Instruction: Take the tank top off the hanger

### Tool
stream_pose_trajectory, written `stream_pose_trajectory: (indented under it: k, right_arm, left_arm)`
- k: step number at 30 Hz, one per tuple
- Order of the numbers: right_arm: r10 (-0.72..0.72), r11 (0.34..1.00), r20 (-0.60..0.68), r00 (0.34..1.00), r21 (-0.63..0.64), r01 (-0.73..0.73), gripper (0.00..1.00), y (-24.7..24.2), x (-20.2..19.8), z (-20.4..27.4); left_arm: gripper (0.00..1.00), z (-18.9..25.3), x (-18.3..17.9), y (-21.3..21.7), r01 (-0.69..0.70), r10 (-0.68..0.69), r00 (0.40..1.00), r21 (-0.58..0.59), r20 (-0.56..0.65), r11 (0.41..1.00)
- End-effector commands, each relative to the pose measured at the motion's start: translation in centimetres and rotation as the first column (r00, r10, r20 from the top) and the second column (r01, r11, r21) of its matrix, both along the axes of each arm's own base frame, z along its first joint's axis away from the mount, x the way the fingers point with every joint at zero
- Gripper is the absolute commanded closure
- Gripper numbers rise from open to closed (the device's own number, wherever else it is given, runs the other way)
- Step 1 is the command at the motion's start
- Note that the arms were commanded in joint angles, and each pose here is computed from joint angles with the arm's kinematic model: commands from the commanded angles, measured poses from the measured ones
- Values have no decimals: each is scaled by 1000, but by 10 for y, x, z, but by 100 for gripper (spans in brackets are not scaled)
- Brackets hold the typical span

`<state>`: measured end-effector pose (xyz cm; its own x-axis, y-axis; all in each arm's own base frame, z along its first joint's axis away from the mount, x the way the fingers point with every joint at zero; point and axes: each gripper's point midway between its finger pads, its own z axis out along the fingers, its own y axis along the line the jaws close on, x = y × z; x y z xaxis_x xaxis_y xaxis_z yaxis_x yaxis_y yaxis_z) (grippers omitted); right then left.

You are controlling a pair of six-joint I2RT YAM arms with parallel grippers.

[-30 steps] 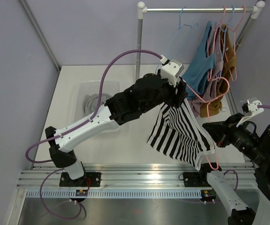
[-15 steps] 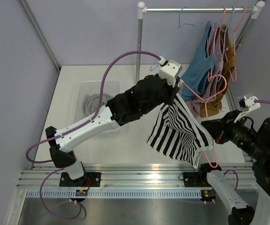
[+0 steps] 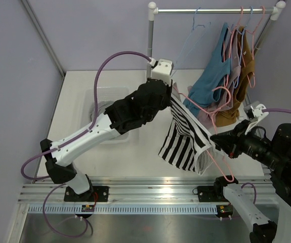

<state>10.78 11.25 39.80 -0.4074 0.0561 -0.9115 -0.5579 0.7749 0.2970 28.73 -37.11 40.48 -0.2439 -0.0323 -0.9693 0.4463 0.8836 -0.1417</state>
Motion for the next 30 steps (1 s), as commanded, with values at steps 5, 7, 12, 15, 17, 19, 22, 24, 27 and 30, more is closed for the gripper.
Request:
stream_pose_trajectory:
  k: [5, 7, 12, 15, 17, 19, 22, 24, 27, 30]
  right_arm:
    - [273, 962, 205, 940, -84, -261, 100, 10, -59, 19]
    - [263, 964, 227, 938, -91, -248, 100, 9, -58, 19]
    - [130, 988, 295, 947, 46, -150, 100, 14, -18, 40]
    - [104, 961, 418, 902, 190, -199, 100, 30, 3, 69]
    - [61, 928, 526, 848, 283, -242, 100, 35, 13, 93]
    - [4, 895, 641, 768, 340, -289, 100, 36, 21, 114]
    - [-108, 849, 731, 674, 421, -320, 100, 30, 32, 134]
    - [-230, 805, 746, 625, 506, -308, 100, 17, 42, 147]
    - [-365, 803, 759, 539, 549, -230, 100, -2, 60, 156]
    - [-448, 846, 576, 684, 520, 116, 100, -23, 104, 137]
  left_arm:
    - [100, 13, 39, 122, -411, 406, 912, -132, -65, 902]
    - [100, 1, 41, 129, -417, 406, 908, -134, -103, 899]
    - [100, 14, 8, 74, 21, -27, 999, -252, -17, 967]
    - [100, 16, -37, 39, 356, -349, 934, -292, 80, 888]
    - [100, 5, -70, 22, 527, -513, 848, -286, 130, 800]
    - [100, 6, -87, 23, 595, -565, 804, -273, 186, 756]
    - [100, -20, -101, 24, 639, -621, 768, -253, 156, 727]
    - [100, -39, -85, 30, 559, -552, 828, -241, 102, 794]
    - [100, -62, -43, 56, 277, -286, 958, -215, -10, 936]
    - [100, -90, -6, 96, -58, 39, 992, -157, -122, 986]
